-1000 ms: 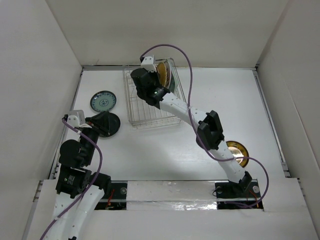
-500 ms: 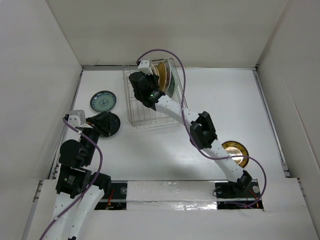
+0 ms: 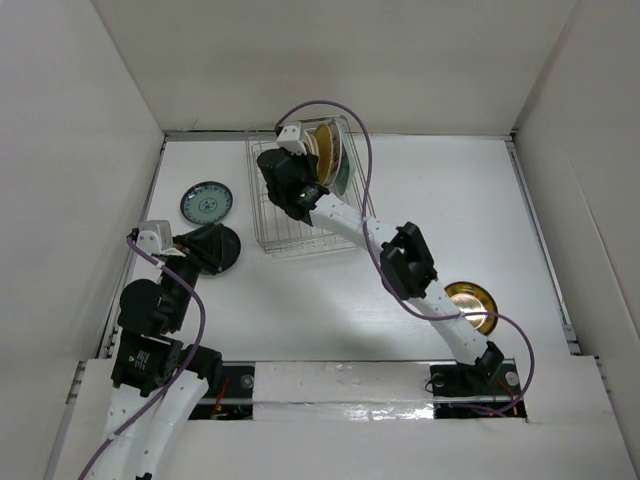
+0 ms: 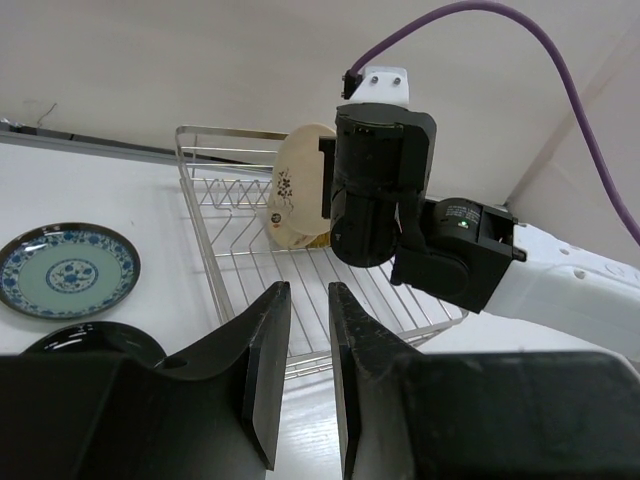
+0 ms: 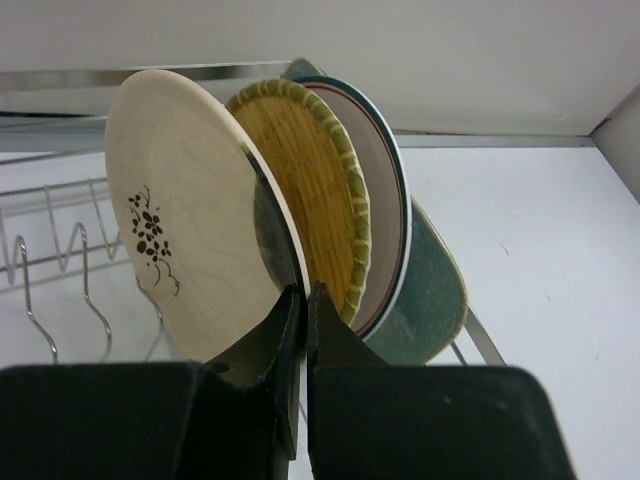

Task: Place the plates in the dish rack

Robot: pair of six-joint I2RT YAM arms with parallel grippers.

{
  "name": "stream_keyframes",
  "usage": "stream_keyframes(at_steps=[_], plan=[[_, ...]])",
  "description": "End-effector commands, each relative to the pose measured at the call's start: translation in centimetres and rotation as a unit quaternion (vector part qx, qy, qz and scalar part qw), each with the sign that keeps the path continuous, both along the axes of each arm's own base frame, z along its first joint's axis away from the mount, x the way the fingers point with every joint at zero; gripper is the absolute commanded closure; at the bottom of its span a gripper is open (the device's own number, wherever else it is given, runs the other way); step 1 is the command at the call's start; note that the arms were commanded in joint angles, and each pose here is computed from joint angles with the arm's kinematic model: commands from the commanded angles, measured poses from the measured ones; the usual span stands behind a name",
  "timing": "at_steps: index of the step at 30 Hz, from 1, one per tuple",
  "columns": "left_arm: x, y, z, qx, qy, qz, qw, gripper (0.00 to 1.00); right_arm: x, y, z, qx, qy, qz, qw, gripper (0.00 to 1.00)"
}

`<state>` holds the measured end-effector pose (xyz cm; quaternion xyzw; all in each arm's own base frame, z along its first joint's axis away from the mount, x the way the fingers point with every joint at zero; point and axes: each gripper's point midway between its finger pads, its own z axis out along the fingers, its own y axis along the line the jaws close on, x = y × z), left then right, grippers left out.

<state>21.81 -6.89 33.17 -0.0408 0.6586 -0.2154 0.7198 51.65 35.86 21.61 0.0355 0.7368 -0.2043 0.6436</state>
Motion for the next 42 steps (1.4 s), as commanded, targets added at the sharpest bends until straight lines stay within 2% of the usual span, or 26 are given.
stream_keyframes(at_steps=[1, 5, 7, 8, 10, 11, 13, 14, 16, 17, 19, 21, 23, 25, 26, 27, 28, 29, 32, 33, 36, 42], plan=[[-0.2, -0.4, 1.4, -0.008, -0.026, -0.012, 1.000, 0.81, -1.4, -1.2, 2.6, 0.051, -0.039, -0.042, 0.997, 1.00], [0.3, -0.6, 0.9, -0.004, -0.015, -0.012, 1.000, 0.80, -1.5, -2.6, 3.3, 0.046, -0.046, -0.075, 0.995, 1.00], [0.3, -0.8, 1.0, -0.004, -0.014, -0.017, 1.000, 0.80, -1.7, -3.0, 4.5, 0.065, -0.067, -0.089, 0.992, 1.00], [0.4, -0.9, 0.9, -0.003, -0.013, -0.017, 1.000, 0.81, -1.7, -3.1, 4.7, 0.050, -0.064, -0.086, 0.993, 1.00], [0.4, -0.9, 0.9, -0.003, -0.012, -0.017, 1.000, 0.80, -1.6, -3.1, 4.7, 0.057, -0.076, -0.090, 0.991, 1.00], [0.4, -0.9, 0.9, -0.002, -0.012, -0.017, 1.000, 0.81, -1.5, -3.0, 3.8, 0.033, -0.065, -0.093, 0.993, 1.00], [0.4, -0.8, 1.0, -0.003, -0.014, -0.017, 1.000, 0.80, -1.2, -2.8, 4.0, 0.034, -0.073, -0.100, 0.992, 1.00], [0.4, -0.8, 1.0, -0.002, -0.014, -0.017, 1.000, 0.81, -1.1, -2.8, 2.9, 0.006, -0.060, -0.101, 0.993, 1.00], [0.4, -0.8, 0.9, -0.002, -0.012, -0.017, 1.000, 0.80, -1.3, -2.2, 3.2, 0.018, -0.073, -0.102, 0.992, 1.00], [0.4, -0.8, 0.9, -0.002, -0.012, -0.017, 1.000, 0.80, -1.4, -2.4, 3.0, -0.006, -0.063, -0.106, 0.992, 1.00], [0.6, -0.9, 0.8, 0.000, -0.010, -0.017, 1.000, 0.80, -1.4, -2.5, 2.4, 0.011, -0.077, -0.117, 0.990, 1.00], [0.7, -0.9, 0.7, 0.001, -0.008, -0.017, 1.000, 0.80, -1.7, -1.8, 1.8, 0.009, -0.076, -0.110, 0.991, 0.99], [0.7, -0.9, 0.7, 0.001, -0.007, -0.017, 1.000, 0.80, -1.7, -1.7, 1.3, 0.010, -0.077, -0.107, 0.991, 0.91], [0.7, -0.9, 0.6, 0.002, -0.006, -0.017, 1.000, 0.80, -1.5, -1.5, 1.1, 0.010, -0.079, -0.097, 0.992, 0.94], [0.7, -0.9, 0.6, 0.002, -0.006, -0.017, 1.000, 0.80, -1.3, -1.1, 0.9, 0.034, -0.089, -0.091, 0.991, 0.97], [0.7, -0.9, 0.6, 0.002, -0.006, -0.017, 1.000, 0.81, -1.1, -0.7, 0.3, 0.010, -0.068, -0.079, 0.995, 0.99], [0.7, -0.9, 0.5, 0.003, -0.006, -0.017, 1.000, 0.80, -0.6, 0.1, 0.4, 0.019, -0.067, -0.052, 0.996, 0.99], [0.7, -0.9, 0.5, 0.002, -0.005, -0.017, 1.000, 0.80, -0.3, 0.9, 0.0, 0.058, -0.075, -0.041, 0.995, 0.99], [0.7, -0.9, 0.5, 0.003, -0.006, -0.017, 1.000, 0.81, 0.0, 1.8, -0.4, 0.063, -0.062, -0.015, 0.996, 0.84], [0.7, -0.9, 0.5, 0.003, -0.006, -0.017, 1.000, 0.80, 0.1, 1.9, -0.5, 0.062, -0.058, -0.012, 0.996, 0.75], [0.8, -0.7, 0.5, 0.003, -0.006, -0.012, 1.000, 0.80, 0.1, 2.4, 0.2, 0.082, -0.060, 0.005, 0.995, 0.66], [0.9, -0.8, 0.5, 0.003, -0.006, -0.012, 1.000, 0.80, -0.8, 3.4, 3.2, 0.157, -0.065, 0.067, 0.983, 0.57]])
